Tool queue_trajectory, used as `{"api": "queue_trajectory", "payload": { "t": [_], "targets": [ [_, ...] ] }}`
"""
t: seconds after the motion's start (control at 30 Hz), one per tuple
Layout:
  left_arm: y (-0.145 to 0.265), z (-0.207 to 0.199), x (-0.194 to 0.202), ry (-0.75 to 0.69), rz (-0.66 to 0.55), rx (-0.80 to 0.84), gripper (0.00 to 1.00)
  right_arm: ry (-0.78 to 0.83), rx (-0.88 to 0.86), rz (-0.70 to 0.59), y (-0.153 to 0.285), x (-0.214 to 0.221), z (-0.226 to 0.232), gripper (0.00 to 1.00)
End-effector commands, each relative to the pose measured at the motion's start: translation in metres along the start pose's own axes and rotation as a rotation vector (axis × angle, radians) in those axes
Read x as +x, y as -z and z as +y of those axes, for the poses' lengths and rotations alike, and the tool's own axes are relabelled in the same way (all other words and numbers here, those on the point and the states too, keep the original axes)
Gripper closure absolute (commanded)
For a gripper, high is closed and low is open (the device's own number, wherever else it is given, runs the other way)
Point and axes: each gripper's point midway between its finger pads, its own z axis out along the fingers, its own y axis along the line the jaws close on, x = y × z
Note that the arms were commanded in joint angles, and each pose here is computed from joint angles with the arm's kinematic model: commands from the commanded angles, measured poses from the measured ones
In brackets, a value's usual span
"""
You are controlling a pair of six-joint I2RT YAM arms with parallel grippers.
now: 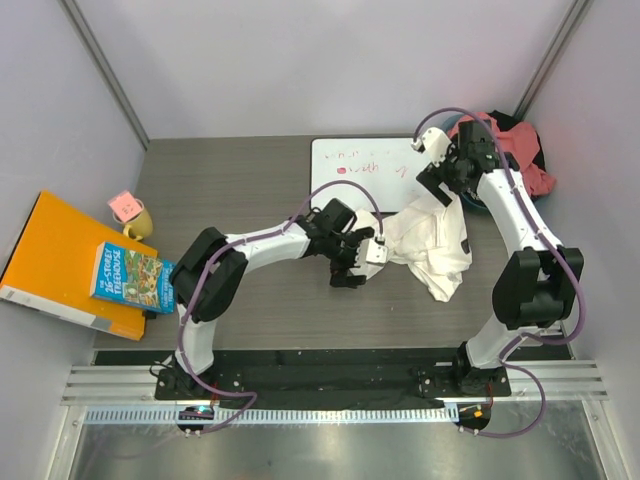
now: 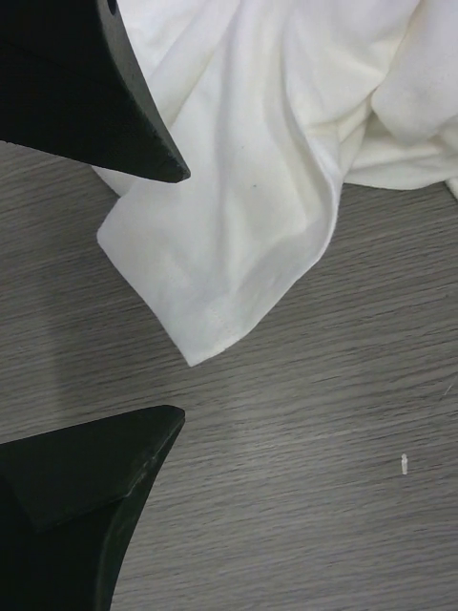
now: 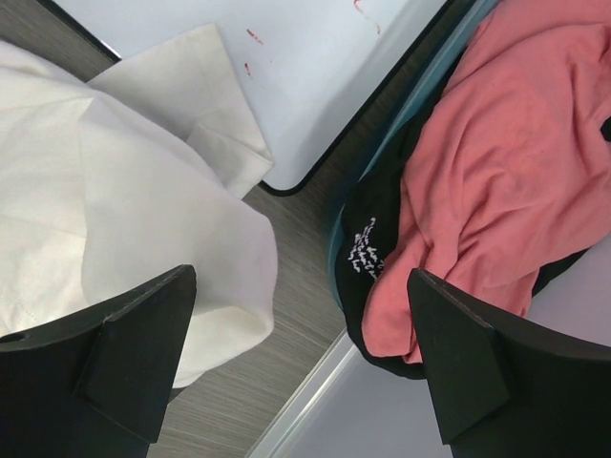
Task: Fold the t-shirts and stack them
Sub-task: Flatten out the tshirt
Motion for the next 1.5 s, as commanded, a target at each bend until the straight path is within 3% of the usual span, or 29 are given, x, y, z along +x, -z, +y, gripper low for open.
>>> {"api": "queue_trajectory", "payload": {
  "t": [0.0,0.27,0.37,0.47,0.5,0.57,0.6,0.83,1.07,1.27,1.47],
  "targets": [
    [0.001,0.014,-0.034,-0.064,-0.07,-0.035,0.0,-0.018,0.067,-0.059,0.016,-0.006,-0.012,0.03],
    [-0.014,0.007,-0.033,-0.058,-0.062,-0.001,0.01,-0.047,0.068,-0.069,0.018,-0.005,-0.012,0.03],
    [-0.02,0.006,-0.028,-0.052,-0.049,0.003,0.12,-0.051,0.075,-0.077,0.022,-0.007,-0.015,0.03],
    [-0.024,0.006,-0.026,-0.042,-0.043,0.0,0.46,-0.051,0.078,-0.087,0.025,-0.01,-0.016,0.03],
    [-0.025,0.008,-0.025,-0.042,-0.039,-0.01,0.72,-0.053,0.085,-0.092,0.026,-0.011,-0.018,0.03],
    [-0.028,0.01,-0.022,-0.031,-0.03,-0.025,0.97,-0.06,0.086,-0.104,0.029,-0.014,-0.019,0.03],
    [-0.029,0.015,-0.022,-0.036,-0.028,-0.047,1.0,-0.063,0.091,-0.111,0.032,-0.017,-0.021,0.03],
    [-0.002,0.064,-0.022,-0.03,0.061,-0.27,1.0,-0.061,0.093,-0.141,0.042,-0.026,-0.024,0.03],
    [0.134,0.145,-0.021,0.05,0.177,-0.635,1.0,-0.046,-0.08,-0.135,0.051,-0.02,0.013,0.02],
    [0.215,0.163,0.012,0.058,0.318,-0.814,1.0,-0.117,-0.37,-0.126,0.059,-0.012,0.074,0.02],
    [0.229,0.163,0.022,0.085,0.334,-0.855,1.0,-0.213,-0.513,-0.046,0.05,0.015,0.119,0.04]
  ]
}}
